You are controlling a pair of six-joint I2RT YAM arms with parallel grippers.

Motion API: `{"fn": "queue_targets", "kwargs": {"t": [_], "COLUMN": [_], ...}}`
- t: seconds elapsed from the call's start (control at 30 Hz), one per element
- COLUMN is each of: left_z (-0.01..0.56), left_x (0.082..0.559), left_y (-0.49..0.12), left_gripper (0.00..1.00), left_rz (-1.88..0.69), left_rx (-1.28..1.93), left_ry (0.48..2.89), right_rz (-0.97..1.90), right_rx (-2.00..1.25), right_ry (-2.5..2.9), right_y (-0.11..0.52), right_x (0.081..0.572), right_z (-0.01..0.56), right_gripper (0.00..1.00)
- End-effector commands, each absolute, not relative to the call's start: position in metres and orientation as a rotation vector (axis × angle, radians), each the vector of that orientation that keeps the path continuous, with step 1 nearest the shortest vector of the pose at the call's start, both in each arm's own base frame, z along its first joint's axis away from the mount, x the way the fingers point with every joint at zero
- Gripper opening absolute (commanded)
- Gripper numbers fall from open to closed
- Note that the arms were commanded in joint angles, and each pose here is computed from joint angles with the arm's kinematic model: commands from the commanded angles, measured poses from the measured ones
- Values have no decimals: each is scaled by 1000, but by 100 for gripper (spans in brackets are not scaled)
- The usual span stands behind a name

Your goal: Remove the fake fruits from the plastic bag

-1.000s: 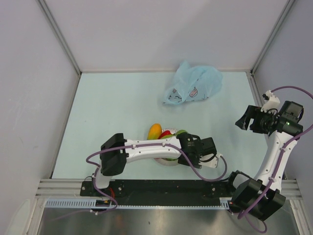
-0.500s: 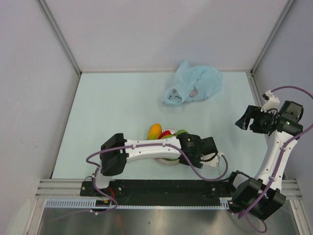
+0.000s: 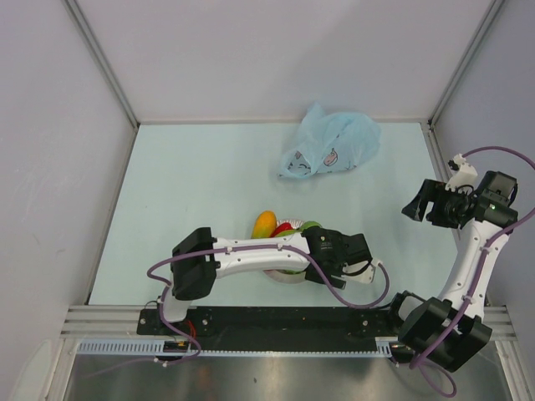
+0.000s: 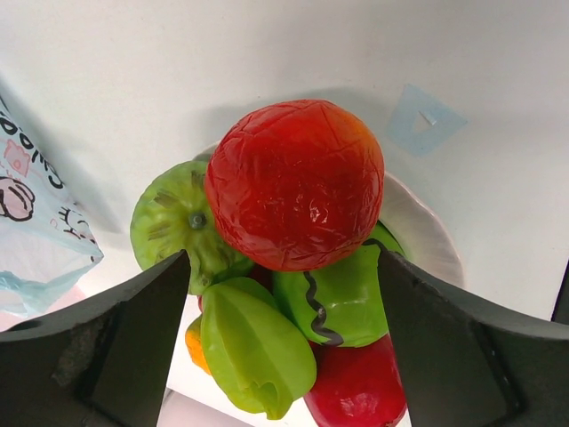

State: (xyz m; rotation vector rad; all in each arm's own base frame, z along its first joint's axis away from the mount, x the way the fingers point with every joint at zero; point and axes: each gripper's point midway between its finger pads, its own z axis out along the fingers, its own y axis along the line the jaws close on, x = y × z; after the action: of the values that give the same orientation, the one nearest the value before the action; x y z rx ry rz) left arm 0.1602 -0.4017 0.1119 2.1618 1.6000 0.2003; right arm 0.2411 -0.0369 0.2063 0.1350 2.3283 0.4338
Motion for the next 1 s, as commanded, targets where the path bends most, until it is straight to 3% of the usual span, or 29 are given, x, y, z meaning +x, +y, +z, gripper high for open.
{"fn": "queue_targets", "kwargs": {"t": [0.0, 0.03, 0.07, 0.43, 0.47, 0.5, 0.53, 0.67, 0.8, 0.97], "left_z": [118, 126, 131, 232, 247, 271, 284, 326, 335, 338], "left_x": [155, 154, 153, 138, 148, 164, 177, 264, 348, 377], "left_y": [-405, -409, -410, -397, -396, -385, -378, -313, -204, -93], "left_gripper": [91, 91, 99, 100, 100, 100, 100, 100, 100, 100], "left_rz": [169, 140, 124, -114, -106, -110, -101, 28, 113, 137], "left_rx": [2173, 2158, 2152, 1959, 1875, 1776, 1709, 1338, 917, 515], "left_ry": [1595, 1595, 1598, 1648, 1650, 1660, 1672, 1805, 2024, 2132], "right_rz": [440, 440, 442, 452, 432, 418, 398, 194, 70, 96], "right_rx": [111, 107, 102, 79, 75, 103, 130, 300, 338, 239], "right_ry": [2310, 2309, 2307, 2296, 2279, 2267, 2247, 2161, 2147, 2141], "right_y": [-36, -36, -36, -34, -37, -40, -42, -71, -83, -60], "right_x": [243, 243, 244, 245, 249, 251, 254, 283, 292, 298], "right_z": [214, 215, 215, 216, 219, 222, 226, 241, 244, 249], "right_gripper": [82, 82, 81, 85, 86, 98, 100, 100, 100, 100]}}
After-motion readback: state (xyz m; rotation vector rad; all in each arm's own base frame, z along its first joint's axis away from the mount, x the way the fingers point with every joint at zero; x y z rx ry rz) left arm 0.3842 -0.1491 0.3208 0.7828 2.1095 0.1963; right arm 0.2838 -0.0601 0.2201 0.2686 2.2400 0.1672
